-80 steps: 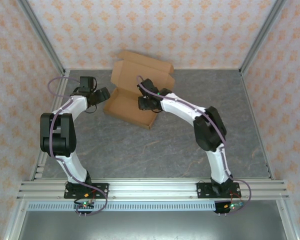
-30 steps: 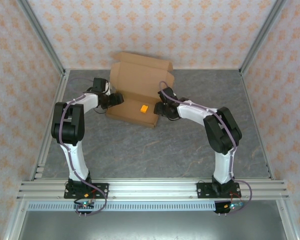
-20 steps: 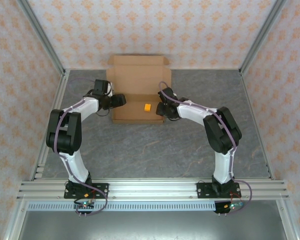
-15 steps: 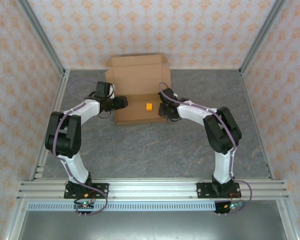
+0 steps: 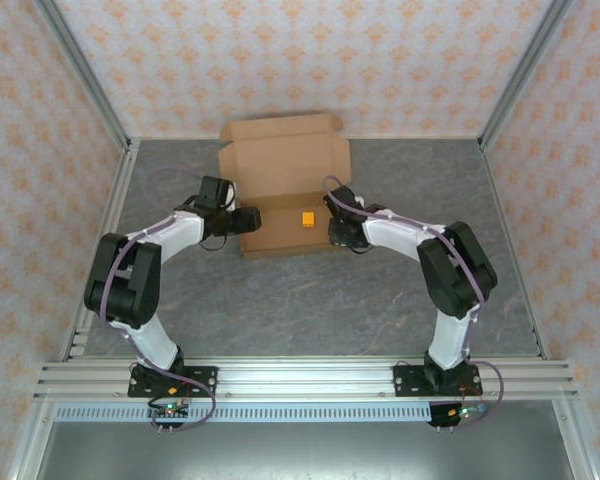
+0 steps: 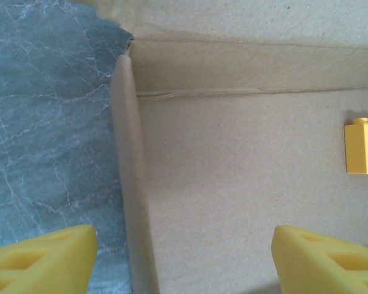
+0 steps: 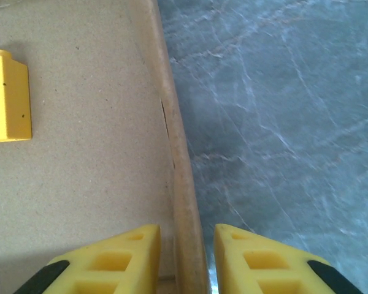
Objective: Fold the paper box
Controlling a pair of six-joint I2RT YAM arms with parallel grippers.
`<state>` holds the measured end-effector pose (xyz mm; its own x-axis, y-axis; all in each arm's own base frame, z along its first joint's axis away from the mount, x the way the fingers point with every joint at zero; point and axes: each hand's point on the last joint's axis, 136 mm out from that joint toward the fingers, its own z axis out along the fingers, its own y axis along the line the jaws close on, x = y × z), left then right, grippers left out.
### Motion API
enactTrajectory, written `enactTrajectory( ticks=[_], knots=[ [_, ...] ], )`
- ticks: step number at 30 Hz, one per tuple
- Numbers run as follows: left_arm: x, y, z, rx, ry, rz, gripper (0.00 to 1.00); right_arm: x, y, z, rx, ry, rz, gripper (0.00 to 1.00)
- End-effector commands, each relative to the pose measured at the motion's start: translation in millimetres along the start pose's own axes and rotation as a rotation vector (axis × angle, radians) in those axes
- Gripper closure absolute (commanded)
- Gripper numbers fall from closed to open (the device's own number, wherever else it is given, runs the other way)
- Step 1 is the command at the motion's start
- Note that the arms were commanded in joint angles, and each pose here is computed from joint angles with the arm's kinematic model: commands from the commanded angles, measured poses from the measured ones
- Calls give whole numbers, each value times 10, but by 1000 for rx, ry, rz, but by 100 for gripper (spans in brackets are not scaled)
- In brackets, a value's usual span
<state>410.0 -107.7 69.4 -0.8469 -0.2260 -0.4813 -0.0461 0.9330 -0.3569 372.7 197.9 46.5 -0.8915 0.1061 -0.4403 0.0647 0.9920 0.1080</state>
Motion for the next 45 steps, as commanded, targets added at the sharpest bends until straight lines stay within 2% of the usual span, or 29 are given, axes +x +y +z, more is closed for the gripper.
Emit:
enactTrajectory(
  ticks=[1,10,20,27,38,45],
  knots=[
    [24,-7,-127,-15,-26,-3,24,100,-185,-156,49,2,-19,71],
    [81,42,-263,-54,-41,21,24,409,-422,-241,66,25,-8,74],
    [2,-23,-238,-63,-38,52,24,17,-340,-213,76,-10,-45,75],
    [7,-4,-223,-73,-36,54,24,-88,-331,-47,106,15,-66,81],
    [7,8,-315,-81,-63,42,24,221,-487,-64,106,60,-44,90],
    [-146,-35,-485,-75,-149,36,23,357,-597,-188,107,55,-37,91]
  ],
)
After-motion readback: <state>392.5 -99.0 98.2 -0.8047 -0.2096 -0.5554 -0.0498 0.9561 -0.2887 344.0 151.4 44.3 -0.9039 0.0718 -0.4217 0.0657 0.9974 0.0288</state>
